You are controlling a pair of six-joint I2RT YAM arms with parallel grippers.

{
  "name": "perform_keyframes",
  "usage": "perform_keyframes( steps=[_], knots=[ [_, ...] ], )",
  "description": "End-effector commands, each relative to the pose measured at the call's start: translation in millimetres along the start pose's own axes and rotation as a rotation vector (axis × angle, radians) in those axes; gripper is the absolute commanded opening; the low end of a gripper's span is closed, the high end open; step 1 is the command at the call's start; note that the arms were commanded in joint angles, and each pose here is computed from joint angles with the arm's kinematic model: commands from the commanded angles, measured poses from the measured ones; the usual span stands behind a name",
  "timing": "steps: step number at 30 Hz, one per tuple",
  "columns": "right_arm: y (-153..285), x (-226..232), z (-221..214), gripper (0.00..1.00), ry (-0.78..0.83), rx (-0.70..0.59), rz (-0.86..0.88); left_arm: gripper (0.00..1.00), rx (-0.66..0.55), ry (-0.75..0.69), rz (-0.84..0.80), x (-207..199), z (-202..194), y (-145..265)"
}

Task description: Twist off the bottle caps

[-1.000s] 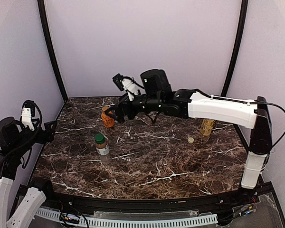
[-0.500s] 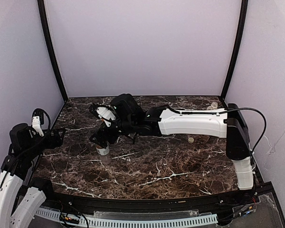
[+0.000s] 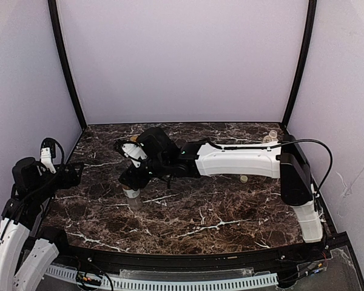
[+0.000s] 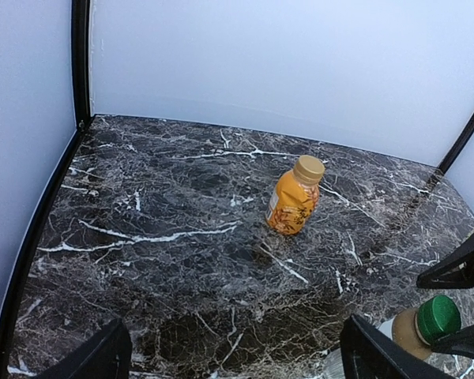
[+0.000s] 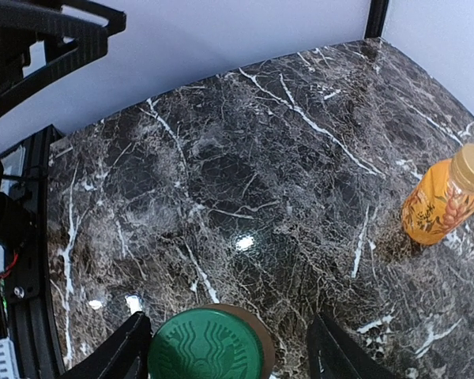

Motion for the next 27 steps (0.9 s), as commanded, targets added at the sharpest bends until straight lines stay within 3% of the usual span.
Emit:
perform_keyframes(
  steps=[1, 4, 10, 16, 21, 22, 23, 24, 25, 26, 27],
  knots=[
    [-2, 9, 3, 0.59, 0.007, -0.01, 0.015, 0.92, -0.002, 0.01, 0.001, 1, -3, -3],
    [-2, 9, 3, 0.58, 0.006, -0.007, 0.016, 0.92, -0.003, 0.009, 0.002, 1, -3, -2],
    [6, 12, 9, 0.24, 0.007, -0.015, 0.017, 0.92, -0.007, 0.008, -0.003, 1, -2, -2],
    [37, 19, 36, 0.11, -0.03, -0.065, 0.056, 0.91, -0.049, -0.043, -0.15, -17, 10, 0],
    [91, 16, 73, 0.05, -0.117, -0.176, 0.081, 0.91, -0.062, -0.319, -0.367, -44, 39, 11],
    [103, 14, 80, 0.03, -0.138, -0.21, 0.083, 0.91, 0.002, -0.337, -0.408, -48, 34, 8],
    [115, 13, 87, 0.01, -0.157, -0.247, 0.085, 0.92, -0.025, -0.437, -0.439, -54, 49, 13],
    [124, 12, 92, 0.0, -0.175, -0.282, 0.083, 0.92, 0.053, -0.457, -0.476, -58, 43, 10],
    [135, 10, 97, 0.0, -0.194, -0.318, 0.074, 0.93, 0.018, -0.568, -0.515, -66, 60, 18],
    [144, 9, 101, 0.0, -0.206, -0.35, 0.068, 0.94, 0.113, -0.589, -0.576, -71, 50, 15],
    [151, 8, 104, 0.0, -0.221, -0.377, 0.063, 0.94, 0.08, -0.685, -0.629, -82, 66, 24]
  ],
)
Point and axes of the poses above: each gripper's point midway between its finger pads, its own y axis back along the fingers, its own x axis along the line the jaws close on, z = x × y, the point moved 5 cm from there along y, back along the fingers, and after that the axes turned 15 degrees about -y, right-handed, at the moved point
